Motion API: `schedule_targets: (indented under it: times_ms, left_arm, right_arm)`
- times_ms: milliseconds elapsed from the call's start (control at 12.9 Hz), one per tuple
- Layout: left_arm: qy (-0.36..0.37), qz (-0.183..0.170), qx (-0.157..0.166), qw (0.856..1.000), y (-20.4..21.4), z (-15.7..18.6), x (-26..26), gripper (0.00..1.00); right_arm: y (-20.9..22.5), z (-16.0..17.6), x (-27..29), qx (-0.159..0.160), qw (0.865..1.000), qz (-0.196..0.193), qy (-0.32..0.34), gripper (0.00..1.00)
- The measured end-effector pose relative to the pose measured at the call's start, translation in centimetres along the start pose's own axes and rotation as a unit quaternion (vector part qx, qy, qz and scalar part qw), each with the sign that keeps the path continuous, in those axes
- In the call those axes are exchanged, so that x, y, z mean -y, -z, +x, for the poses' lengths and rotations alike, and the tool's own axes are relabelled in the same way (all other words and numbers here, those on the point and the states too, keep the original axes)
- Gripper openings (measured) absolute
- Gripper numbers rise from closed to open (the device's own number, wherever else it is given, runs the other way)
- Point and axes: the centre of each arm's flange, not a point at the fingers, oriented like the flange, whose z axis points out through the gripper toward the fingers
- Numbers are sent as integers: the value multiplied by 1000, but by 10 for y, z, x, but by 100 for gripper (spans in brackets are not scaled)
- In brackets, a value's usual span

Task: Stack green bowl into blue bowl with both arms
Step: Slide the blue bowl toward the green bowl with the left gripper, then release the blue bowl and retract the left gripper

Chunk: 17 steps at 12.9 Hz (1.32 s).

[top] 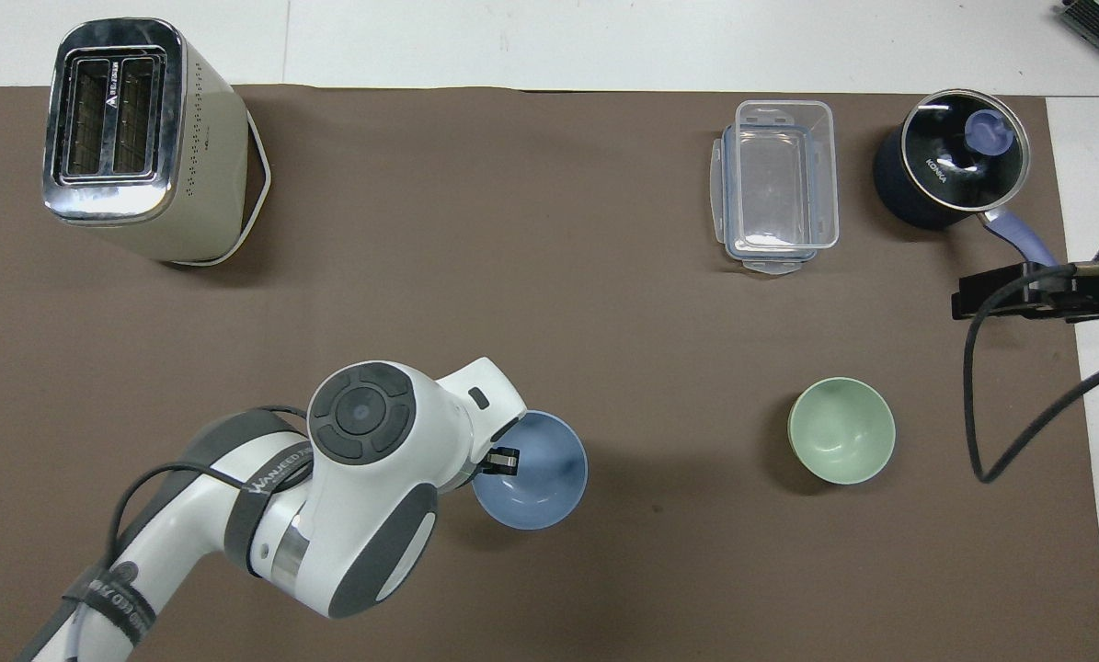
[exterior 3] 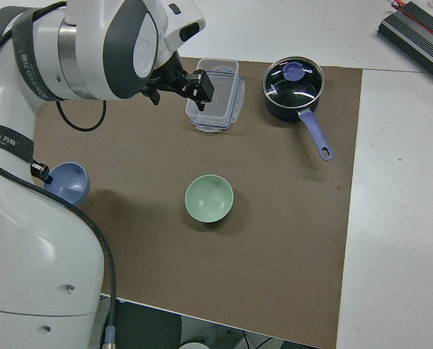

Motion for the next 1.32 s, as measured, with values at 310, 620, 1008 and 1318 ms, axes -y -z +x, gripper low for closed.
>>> schedule_targets:
  times_ms: [310,620,1008,1318]
  left_arm:
    - [6,-2,-1,1000,-25,0,-13,4]
    - [10,1,5,1000,-41,-1,-10,9]
    - [17,-4,-2,1000,-31,6,-6,48]
    - [54,-16,-7,998,18,32,26,96]
  right_arm:
    - [0,0,0,0,1000,0,0,100]
    - [0,0,0,0,1000,0,0,100]
    - [0,0,0,0,1000,0,0,100]
    - [0,0,0,0,1000,0,0,100]
